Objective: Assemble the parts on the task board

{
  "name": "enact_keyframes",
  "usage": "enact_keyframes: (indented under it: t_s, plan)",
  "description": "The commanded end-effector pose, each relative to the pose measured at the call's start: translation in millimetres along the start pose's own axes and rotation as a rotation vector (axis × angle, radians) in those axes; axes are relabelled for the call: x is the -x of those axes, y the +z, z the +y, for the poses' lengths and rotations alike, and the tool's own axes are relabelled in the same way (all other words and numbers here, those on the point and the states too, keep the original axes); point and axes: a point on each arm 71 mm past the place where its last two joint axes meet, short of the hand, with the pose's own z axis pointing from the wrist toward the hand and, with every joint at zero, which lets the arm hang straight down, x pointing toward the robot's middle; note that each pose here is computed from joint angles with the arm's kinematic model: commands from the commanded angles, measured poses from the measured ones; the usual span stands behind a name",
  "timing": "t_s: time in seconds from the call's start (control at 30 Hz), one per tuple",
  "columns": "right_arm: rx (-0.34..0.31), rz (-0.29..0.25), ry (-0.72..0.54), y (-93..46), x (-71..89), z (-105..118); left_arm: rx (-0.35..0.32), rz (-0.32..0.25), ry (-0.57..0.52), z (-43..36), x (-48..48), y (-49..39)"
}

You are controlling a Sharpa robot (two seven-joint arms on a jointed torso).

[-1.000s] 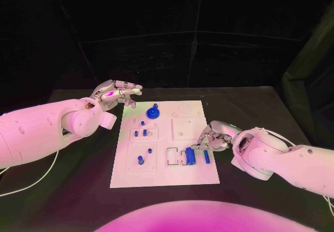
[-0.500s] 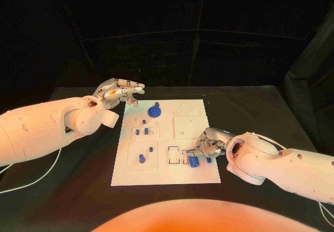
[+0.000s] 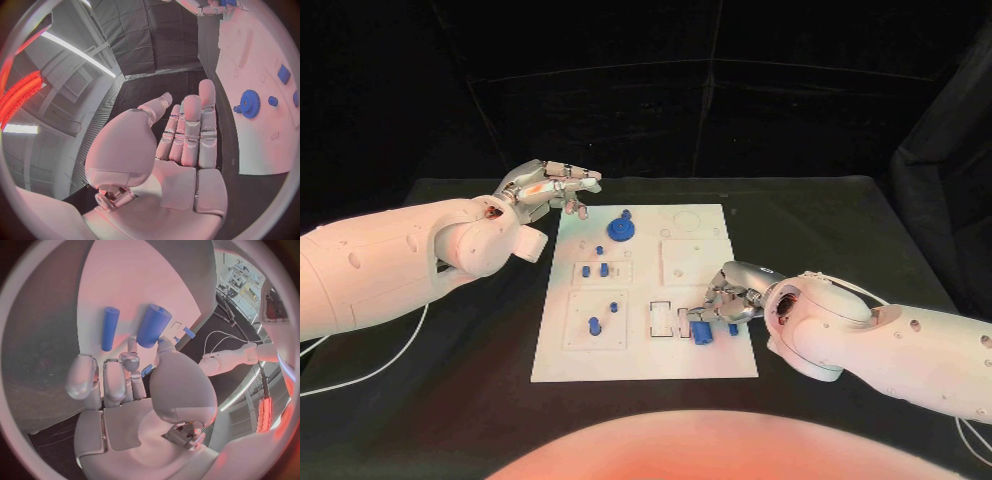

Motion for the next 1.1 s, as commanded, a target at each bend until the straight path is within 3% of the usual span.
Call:
enact_keyframes:
  t_s: [0.03, 0.43, 1.1]
  plan:
    - [-0.054, 0.006, -0.083, -0.7, -6.6, -8.3, -0.002, 0.012, -0.007, -0.9, -0.7, 0.0]
    - [-0.019, -0.075, -0.125, -5.6, -1.8, -1.8, 0.000, 0.010, -0.007, -0.6, 0.8, -0.5]
    - [0.003, -0.083, -0.122, -11.8, -0.7, 1.0, 0.008, 0.013, -0.008, 0.8, 1.4, -1.0]
